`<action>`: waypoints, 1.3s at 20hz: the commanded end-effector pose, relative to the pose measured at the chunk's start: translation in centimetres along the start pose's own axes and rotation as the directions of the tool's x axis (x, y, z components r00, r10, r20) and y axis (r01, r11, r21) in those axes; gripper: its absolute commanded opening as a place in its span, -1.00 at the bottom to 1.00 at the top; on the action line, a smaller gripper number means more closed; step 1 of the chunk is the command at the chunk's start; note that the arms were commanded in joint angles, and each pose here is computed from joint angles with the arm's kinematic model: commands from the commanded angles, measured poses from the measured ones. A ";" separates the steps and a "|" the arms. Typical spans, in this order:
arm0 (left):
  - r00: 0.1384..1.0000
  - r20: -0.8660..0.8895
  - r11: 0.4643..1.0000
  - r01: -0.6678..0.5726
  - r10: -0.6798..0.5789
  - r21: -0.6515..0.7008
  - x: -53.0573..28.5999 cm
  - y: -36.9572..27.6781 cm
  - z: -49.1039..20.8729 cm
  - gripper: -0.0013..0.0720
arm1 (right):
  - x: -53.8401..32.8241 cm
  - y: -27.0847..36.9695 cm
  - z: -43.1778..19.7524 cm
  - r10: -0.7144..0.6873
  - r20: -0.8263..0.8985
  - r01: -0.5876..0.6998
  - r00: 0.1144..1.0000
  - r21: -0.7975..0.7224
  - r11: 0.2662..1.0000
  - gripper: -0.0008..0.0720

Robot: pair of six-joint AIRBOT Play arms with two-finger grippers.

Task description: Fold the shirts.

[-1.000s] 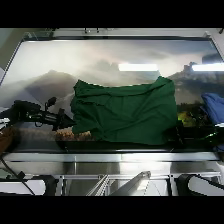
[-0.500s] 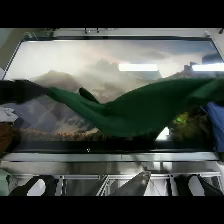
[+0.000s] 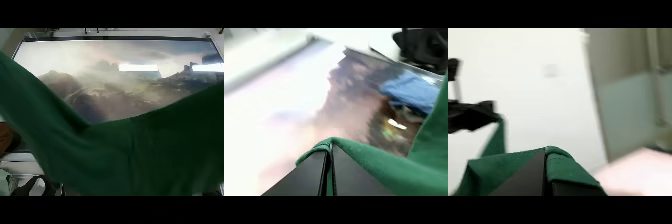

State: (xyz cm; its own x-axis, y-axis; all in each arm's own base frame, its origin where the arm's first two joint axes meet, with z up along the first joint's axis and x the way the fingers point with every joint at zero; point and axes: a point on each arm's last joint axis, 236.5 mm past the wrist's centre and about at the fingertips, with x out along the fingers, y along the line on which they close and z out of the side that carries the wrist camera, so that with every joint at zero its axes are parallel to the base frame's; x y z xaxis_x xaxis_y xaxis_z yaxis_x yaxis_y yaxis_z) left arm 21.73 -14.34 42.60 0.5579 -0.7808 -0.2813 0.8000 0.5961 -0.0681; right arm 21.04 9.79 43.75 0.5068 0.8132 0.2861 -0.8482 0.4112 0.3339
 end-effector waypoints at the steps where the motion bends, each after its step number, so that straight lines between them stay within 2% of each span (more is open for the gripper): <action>1: 0.975 -0.201 0.947 0.025 -0.094 -0.319 4.6 7.0 -7.9 -0.90 | -3.2 -13.5 -4.5 -0.404 -0.190 0.424 0.895 0.075 0.903 -0.92; 2: 0.964 -0.242 0.917 0.006 -0.112 -0.399 6.6 9.9 -11.1 -0.90 | -4.3 -17.1 -6.4 -0.467 -0.219 0.496 0.857 0.104 0.862 -0.92; 5: 0.958 -0.284 0.819 -0.126 -0.046 -0.560 11.7 19.7 -19.1 -0.90 | -7.2 -26.8 -12.1 -0.598 -0.277 0.649 0.752 0.157 0.744 -0.92; 7: 0.948 -0.308 0.754 -0.146 -0.078 -0.640 14.7 23.6 -23.7 -0.90 | -8.3 -32.3 -16.6 -0.611 -0.339 0.694 0.715 0.241 0.679 -0.92; 9: 0.930 -0.334 0.710 -0.132 -0.152 -0.691 17.8 25.8 -27.3 -0.90 | -8.8 -36.1 -21.0 -0.569 -0.389 0.689 0.724 0.365 0.626 -0.92; 12: 0.915 -0.345 0.694 -0.112 -0.207 -0.711 22.0 27.9 -29.4 -0.90 | -9.9 -40.5 -25.9 -0.531 -0.385 0.648 0.755 0.563 0.513 -0.92; 15: 0.886 -0.360 0.681 -0.073 -0.291 -0.729 24.2 27.3 -29.5 -0.90 | -10.7 -42.6 -29.4 -0.505 -0.384 0.614 0.773 0.656 0.440 -0.92; 19: 0.808 -0.392 0.571 -0.087 -0.439 -0.817 25.0 24.6 -32.0 -0.90 | -11.1 -42.3 -31.5 -0.448 -0.396 0.577 0.801 0.710 0.405 -0.92; 20: 0.780 -0.422 0.547 -0.124 -0.462 -0.828 25.2 24.1 -33.3 -0.90 | -11.5 -42.5 -31.3 -0.456 -0.392 0.578 0.799 0.710 0.403 -0.92; 23: 0.682 -0.534 0.540 -0.237 -0.499 -0.808 25.0 22.6 -37.5 -0.90 | -12.5 -42.6 -29.7 -0.458 -0.365 0.560 0.811 0.712 0.423 -0.92; 26: 0.622 -0.528 0.460 -0.285 -0.578 -0.841 24.4 20.3 -40.1 -0.90 | -14.3 -42.7 -29.8 -0.470 -0.393 0.587 0.790 0.706 0.396 -0.92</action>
State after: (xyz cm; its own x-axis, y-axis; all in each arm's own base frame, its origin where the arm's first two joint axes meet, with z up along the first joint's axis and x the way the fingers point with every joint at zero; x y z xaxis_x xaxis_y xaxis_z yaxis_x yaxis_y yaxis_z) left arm 45.39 -13.73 -1.62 -0.1274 -0.7579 -0.6398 0.1154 0.6293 -0.7685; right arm 46.19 -6.11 -0.92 0.7476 0.6087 -0.2657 0.0461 0.3516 0.9350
